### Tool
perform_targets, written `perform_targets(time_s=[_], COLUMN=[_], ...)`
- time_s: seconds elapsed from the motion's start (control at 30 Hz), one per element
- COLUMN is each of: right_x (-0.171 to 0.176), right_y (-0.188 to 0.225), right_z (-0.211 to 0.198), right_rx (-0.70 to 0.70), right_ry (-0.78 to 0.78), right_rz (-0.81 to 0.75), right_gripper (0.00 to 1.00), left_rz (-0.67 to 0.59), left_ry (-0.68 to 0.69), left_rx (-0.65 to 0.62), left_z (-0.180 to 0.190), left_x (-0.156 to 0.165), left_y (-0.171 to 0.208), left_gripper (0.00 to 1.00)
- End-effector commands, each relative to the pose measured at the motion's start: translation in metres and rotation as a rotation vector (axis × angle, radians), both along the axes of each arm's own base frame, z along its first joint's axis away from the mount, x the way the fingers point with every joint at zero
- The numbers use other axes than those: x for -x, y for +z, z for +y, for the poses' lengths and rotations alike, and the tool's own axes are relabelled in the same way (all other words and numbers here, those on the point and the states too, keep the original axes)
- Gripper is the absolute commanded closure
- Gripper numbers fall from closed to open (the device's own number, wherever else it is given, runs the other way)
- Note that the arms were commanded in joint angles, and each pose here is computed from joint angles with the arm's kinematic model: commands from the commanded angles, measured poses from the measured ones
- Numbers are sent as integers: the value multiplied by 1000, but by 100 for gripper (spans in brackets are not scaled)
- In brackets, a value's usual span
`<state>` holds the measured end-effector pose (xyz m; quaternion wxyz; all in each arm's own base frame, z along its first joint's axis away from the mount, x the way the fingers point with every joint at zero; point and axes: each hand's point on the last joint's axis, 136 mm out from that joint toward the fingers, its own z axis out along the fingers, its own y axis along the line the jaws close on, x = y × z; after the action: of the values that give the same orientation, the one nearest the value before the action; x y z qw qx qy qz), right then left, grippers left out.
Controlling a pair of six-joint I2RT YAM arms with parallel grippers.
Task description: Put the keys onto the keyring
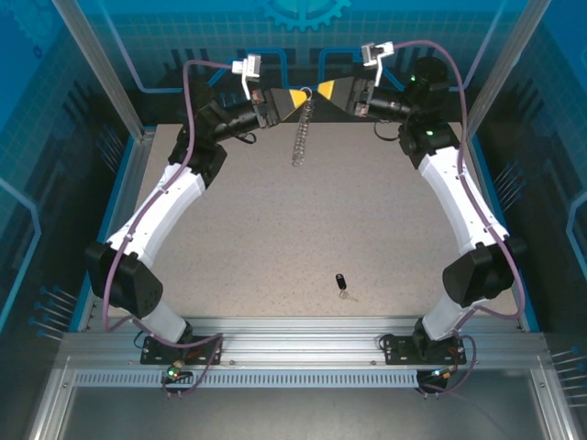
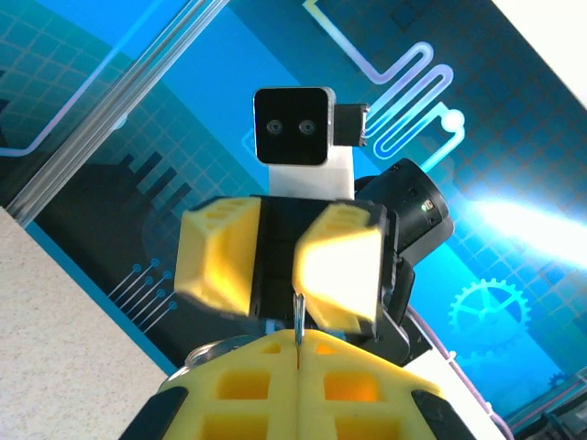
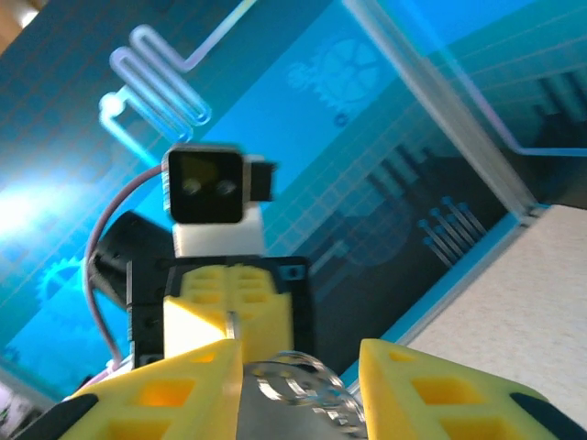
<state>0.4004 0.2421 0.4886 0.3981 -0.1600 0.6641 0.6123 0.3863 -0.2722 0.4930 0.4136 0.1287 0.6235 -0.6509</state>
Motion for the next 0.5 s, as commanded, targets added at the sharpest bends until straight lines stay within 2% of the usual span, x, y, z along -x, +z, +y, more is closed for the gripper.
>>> perform_targets(time_s=[0.0, 0.23, 0.47], right_x=[-1, 21, 45], right_y=[8, 6, 5], right_z=[-31, -30, -6], right_rx=[-3, 97, 199], right_ry=[-94, -79, 8], right_rz=[27, 18, -37], right_gripper=[59, 55, 53], left_rz=[-86, -134, -195], left_ry=[-3, -16, -72], left_rx=[-52, -177, -260], left_z=[0, -1, -3], left_x=[11, 19, 34], left_y=[7, -5, -9], left_gripper=[100, 100, 100])
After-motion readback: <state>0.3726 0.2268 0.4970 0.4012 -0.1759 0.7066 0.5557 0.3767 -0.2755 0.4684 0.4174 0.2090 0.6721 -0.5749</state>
